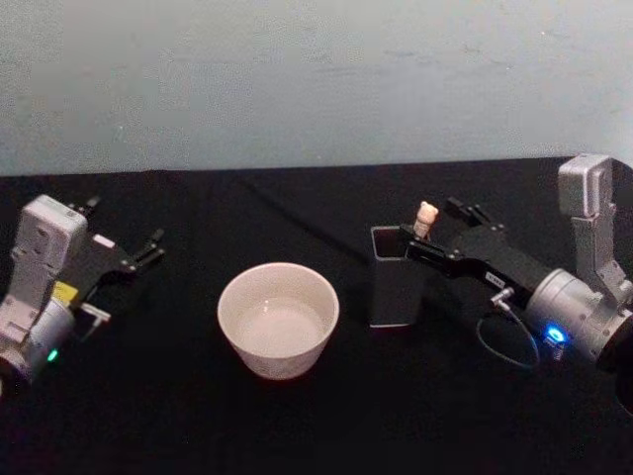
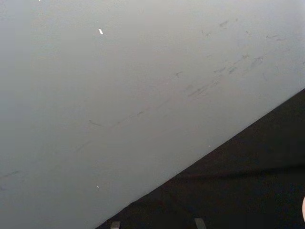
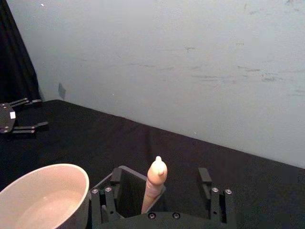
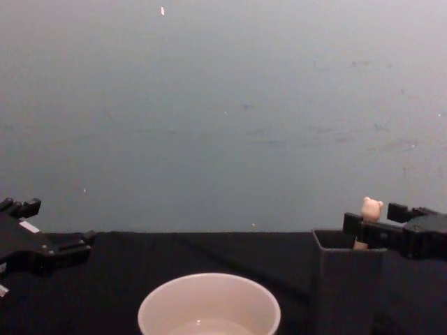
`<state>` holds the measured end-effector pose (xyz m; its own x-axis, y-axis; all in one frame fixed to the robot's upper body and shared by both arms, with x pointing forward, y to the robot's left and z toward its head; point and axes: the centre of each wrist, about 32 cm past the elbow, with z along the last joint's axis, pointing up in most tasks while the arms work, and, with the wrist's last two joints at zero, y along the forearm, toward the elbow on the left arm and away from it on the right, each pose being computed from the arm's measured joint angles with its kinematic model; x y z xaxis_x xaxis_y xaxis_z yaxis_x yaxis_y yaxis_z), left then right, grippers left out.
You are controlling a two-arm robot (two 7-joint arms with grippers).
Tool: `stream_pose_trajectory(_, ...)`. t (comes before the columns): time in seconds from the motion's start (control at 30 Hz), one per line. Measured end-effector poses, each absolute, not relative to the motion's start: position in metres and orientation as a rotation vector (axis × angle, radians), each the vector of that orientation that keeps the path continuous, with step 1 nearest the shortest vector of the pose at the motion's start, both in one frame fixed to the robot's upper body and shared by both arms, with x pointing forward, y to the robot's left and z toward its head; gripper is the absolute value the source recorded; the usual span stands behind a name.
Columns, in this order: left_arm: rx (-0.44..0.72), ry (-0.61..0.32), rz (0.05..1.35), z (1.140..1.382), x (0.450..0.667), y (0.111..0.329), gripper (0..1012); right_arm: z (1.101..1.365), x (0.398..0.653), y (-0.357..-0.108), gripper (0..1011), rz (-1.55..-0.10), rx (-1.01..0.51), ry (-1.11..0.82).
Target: Pick up the stirring spoon with one hand, stir inside the cup, then place it back in its original position.
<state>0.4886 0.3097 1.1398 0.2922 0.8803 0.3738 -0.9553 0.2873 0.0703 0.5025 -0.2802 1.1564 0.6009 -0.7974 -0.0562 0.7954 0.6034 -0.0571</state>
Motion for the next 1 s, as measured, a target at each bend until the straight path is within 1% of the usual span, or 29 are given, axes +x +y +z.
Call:
stream_pose_trajectory(0.07,0.304,-0.285,1.248,1.1398,0.4886,0.3097,1001,1.1565,0.5025,-0.2802,960,-0.923,-0.027,0.078)
stream_pose_trajectory(0.17,0.304,-0.285,1.248,1.1398,0.4886,0.3097,1001,1.1564,0.5025,-0.2802,882,-0.923,-0.027,0.078)
stream_pose_trajectory(0.2,0.305,-0.285,1.248,1.1398,0.4886,0.3097,1001,1.1564,0.5025,-0.2802,882,-0.923,-0.027,0.078)
stream_pose_trajectory(0.23,0.304,-0.285,1.248,1.1398,0.4886,0.3097,1001,1.1564,0.5025,-0.2802,835,-0.923,-0.027,0.078)
stream_pose_trajectory(0.3,0.304,-0.285,1.248,1.1398,0.4886,0.3097,1001,1.1564,0.5025,-0.2802,796,-0.923,-0.027,0.078)
stream_pose_trajectory(0.37,0.304,-0.285,1.248,1.1398,0.4886,0.3097,1001,1.1564,0.5025,-0.2802,721,-0.923,-0.027,0.078)
stream_pose_trajectory(0.4,0.305,-0.285,1.248,1.1398,0.4886,0.3097,1001,1.1564,0.5025,-0.2802,705,-0.923,-0.027,0.078)
stream_pose_trajectory(0.57,0.304,-0.285,1.248,1.1398,0.4886,0.3097,1001,1.1564,0.5025,-0.2801,522,-0.923,-0.027,0.078)
stream_pose_trajectory(0.6,0.304,-0.285,1.248,1.1398,0.4886,0.3097,1001,1.1564,0.5025,-0.2802,503,-0.923,-0.027,0.078)
stream_pose_trajectory(0.63,0.304,-0.285,1.248,1.1398,0.4886,0.3097,1001,1.1564,0.5025,-0.2802,460,-0.923,-0.027,0.078)
stream_pose_trajectory(0.67,0.304,-0.285,1.248,1.1398,0.4886,0.3097,1001,1.1564,0.5025,-0.2802,446,-0.923,-0.027,0.078)
stream_pose_trajectory(0.7,0.304,-0.285,1.248,1.1398,0.4886,0.3097,1001,1.1564,0.5025,-0.2802,393,-0.923,-0.027,0.078)
stream_pose_trajectory(0.8,0.304,-0.285,1.248,1.1398,0.4886,0.3097,1001,1.1564,0.5025,-0.2802,316,-0.923,-0.027,0.078)
stream_pose_trajectory(0.83,0.304,-0.285,1.248,1.1398,0.4886,0.3097,1001,1.1564,0.5025,-0.2802,273,-0.924,-0.027,0.078)
stream_pose_trajectory(0.93,0.304,-0.285,1.248,1.1398,0.4886,0.3097,1001,1.1564,0.5025,-0.2802,213,-0.923,-0.026,0.079)
stream_pose_trajectory(1.0,0.304,-0.285,1.248,1.1398,0.4886,0.3097,1001,1.1564,0.5025,-0.2802,213,-0.924,-0.026,0.079)
